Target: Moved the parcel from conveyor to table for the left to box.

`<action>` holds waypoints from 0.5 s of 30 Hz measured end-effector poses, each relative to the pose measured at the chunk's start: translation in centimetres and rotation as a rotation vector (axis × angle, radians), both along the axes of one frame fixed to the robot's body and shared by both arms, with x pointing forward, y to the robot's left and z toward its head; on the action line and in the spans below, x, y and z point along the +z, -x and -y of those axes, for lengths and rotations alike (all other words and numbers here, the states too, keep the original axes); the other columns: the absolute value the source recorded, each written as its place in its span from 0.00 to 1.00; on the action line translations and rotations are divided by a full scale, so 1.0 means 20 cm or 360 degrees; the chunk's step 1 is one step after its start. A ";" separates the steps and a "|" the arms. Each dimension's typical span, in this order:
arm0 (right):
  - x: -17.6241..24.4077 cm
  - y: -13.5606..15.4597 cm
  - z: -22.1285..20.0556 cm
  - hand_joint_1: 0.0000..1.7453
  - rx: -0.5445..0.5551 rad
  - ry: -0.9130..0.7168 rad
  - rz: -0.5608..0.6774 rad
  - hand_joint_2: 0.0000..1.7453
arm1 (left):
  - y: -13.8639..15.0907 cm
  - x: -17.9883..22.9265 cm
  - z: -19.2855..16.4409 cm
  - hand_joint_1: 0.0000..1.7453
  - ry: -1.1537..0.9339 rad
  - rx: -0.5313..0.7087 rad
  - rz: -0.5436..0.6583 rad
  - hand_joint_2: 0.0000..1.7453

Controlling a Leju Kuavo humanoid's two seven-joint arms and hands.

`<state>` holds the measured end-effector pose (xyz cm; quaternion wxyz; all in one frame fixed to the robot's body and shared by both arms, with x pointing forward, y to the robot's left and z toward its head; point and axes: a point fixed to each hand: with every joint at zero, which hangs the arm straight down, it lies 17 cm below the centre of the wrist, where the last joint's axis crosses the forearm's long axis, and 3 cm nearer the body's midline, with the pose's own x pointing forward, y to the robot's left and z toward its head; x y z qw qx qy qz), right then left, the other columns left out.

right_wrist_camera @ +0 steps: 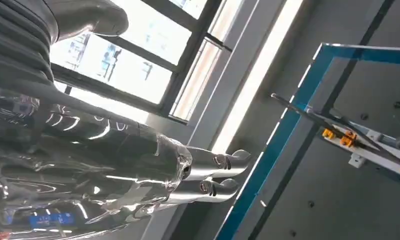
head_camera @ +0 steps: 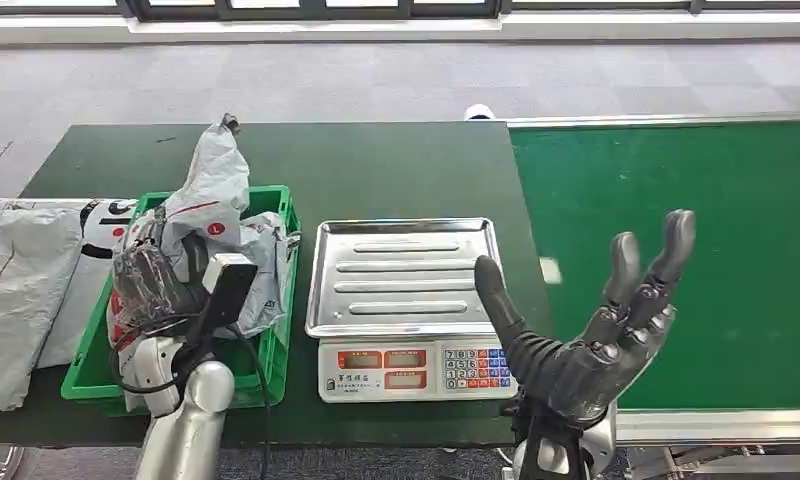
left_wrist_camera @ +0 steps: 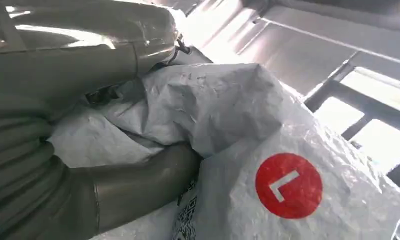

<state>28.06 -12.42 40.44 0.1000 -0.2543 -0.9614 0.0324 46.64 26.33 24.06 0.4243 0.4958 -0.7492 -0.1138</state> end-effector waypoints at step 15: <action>0.03 -0.03 0.01 0.00 0.0023 -0.0027 0.0021 1.00 | -0.02 -0.11 -0.10 0.00 0.0230 0.0016 -0.0086 1.00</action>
